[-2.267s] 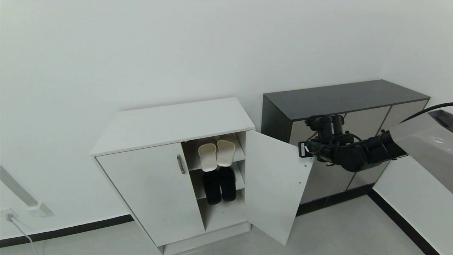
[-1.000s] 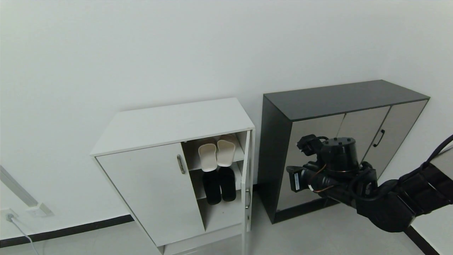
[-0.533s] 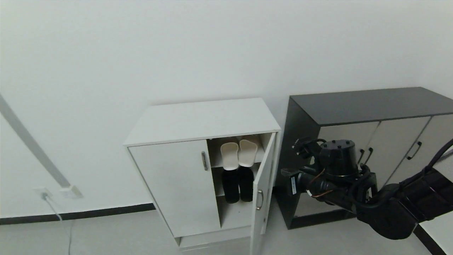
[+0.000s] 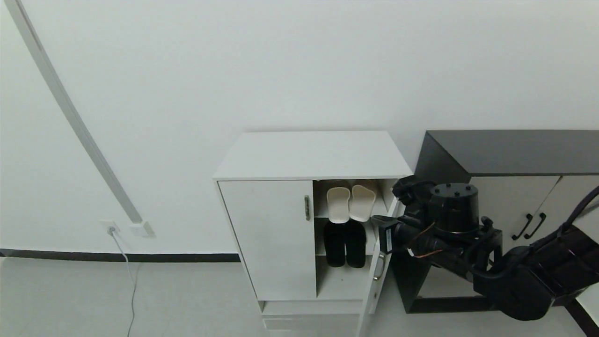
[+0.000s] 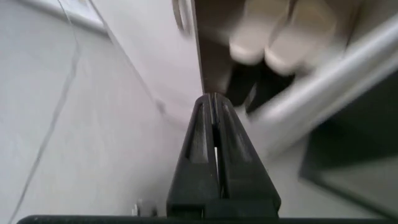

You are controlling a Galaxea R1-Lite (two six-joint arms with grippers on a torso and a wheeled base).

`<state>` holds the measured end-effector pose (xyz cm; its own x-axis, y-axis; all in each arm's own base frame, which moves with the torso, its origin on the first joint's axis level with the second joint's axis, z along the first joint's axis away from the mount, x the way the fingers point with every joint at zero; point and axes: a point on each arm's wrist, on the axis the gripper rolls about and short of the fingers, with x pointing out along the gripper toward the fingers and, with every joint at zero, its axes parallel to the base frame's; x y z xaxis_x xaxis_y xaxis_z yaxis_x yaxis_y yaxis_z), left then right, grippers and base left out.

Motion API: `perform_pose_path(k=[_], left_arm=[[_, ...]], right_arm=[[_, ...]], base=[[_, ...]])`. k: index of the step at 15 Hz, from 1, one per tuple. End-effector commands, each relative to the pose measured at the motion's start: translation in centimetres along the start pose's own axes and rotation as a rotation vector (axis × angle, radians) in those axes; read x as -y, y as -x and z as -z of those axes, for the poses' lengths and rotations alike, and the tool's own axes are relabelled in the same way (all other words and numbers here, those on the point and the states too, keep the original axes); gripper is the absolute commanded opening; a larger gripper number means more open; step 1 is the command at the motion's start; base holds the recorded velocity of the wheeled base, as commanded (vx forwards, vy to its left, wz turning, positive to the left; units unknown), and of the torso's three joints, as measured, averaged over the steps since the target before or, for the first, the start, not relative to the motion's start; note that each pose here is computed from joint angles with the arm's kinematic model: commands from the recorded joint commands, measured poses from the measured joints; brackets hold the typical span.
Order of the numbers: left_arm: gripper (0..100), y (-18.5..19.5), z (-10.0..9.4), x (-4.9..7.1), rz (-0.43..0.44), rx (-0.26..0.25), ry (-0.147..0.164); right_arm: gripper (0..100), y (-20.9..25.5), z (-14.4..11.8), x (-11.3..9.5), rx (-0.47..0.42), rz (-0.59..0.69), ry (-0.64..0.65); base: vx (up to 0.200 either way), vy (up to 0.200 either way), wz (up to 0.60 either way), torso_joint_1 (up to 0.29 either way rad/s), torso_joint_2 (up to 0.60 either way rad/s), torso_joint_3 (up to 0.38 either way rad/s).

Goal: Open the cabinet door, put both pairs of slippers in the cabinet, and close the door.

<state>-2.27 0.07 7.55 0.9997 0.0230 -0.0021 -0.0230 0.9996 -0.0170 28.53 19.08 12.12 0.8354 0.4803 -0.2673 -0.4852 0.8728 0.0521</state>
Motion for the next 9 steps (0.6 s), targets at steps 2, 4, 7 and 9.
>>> perform_pose_path(k=[2, 4, 7, 9], left_arm=[[0, 0.0, 0.0, 0.0, 0.0, 0.001, -0.002], [0, 0.0, 0.0, 0.0, 0.0, -0.001, 0.0], [0, 0.0, 0.0, 0.0, -0.002, 0.001, 0.001], [0, 0.0, 0.0, 0.0, -0.002, 0.001, 0.0]], right_arm=[[0, 1.7, -0.3, 0.4, 0.008, 0.013, -0.002], [0, 3.8, 0.3, 0.7, -0.013, 0.017, 0.003], [0, 7.1, 2.0, 1.7, -0.074, 0.043, 0.03], [0, 7.9, 3.3, 2.7, -0.121, 0.071, 0.048]], base=[[0.0, 0.0, 0.0, 0.0, 0.0, 0.0], [0.1, 0.0, 0.0, 0.004, 0.0, 0.001], [0.133, 0.0, 0.0, -0.008, 0.0, 0.006], [0.0, 0.0, 0.0, 0.0, 0.0, 0.0]])
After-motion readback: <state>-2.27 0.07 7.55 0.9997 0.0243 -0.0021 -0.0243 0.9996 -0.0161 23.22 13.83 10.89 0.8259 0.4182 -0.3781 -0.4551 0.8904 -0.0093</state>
